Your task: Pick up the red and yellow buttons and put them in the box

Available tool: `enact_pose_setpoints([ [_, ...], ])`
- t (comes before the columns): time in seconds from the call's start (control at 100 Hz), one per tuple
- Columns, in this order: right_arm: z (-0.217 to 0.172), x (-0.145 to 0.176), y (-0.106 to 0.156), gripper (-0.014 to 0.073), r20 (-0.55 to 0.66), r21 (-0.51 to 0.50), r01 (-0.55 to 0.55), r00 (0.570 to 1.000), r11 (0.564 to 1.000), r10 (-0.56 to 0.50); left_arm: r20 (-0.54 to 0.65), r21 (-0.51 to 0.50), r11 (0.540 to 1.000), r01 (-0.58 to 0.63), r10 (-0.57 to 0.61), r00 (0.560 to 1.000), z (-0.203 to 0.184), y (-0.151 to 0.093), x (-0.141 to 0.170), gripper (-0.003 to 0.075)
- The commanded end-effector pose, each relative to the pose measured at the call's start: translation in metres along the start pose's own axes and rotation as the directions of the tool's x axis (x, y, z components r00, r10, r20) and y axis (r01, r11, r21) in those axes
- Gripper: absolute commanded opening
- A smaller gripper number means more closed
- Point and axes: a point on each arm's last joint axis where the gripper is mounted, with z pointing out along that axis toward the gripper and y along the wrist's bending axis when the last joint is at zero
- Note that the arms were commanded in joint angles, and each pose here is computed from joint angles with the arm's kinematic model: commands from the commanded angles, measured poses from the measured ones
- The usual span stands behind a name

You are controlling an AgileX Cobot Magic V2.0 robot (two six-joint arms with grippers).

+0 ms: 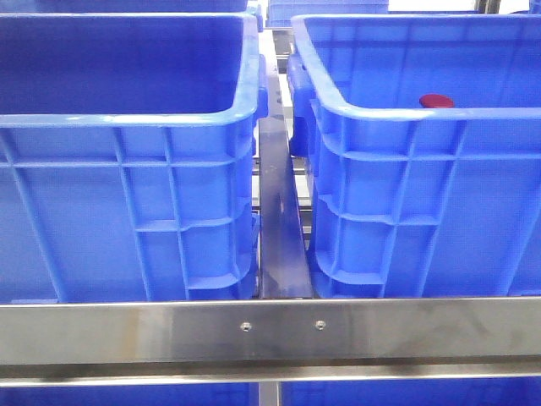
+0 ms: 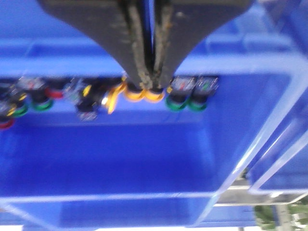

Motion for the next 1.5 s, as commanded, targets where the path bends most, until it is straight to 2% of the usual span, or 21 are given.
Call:
enact_pose_setpoints([
  [0.0, 0.000, -0.009, -0.001, -0.0060, 0.026, 0.008, -0.008, 1.000, 1.000, 0.008, 0.101, -0.022, 1.000, -0.006, 0.009, 0.995, -0.003, 0.001, -0.002, -0.0020],
  [0.17, 0.000, -0.009, -0.001, -0.0060, 0.025, 0.008, -0.008, 1.000, 1.000, 0.008, 0.156, -0.024, 0.999, 0.022, -0.018, 0.988, -0.005, 0.000, 0.027, -0.0020],
  [0.2, 0.000, -0.009, -0.001, -0.0060, 0.025, 0.008, -0.008, 1.000, 1.000, 0.008, 0.109, -0.024, 0.999, 0.022, -0.019, 0.994, -0.004, 0.000, 0.030, -0.0020],
  [1.49, -0.002, -0.005, 0.000, -0.0060, 0.028, 0.006, -0.007, 1.000, 1.000, 0.006, 0.095, -0.023, 1.000, 0.004, -0.002, 0.995, -0.004, 0.000, 0.032, -0.0020],
])
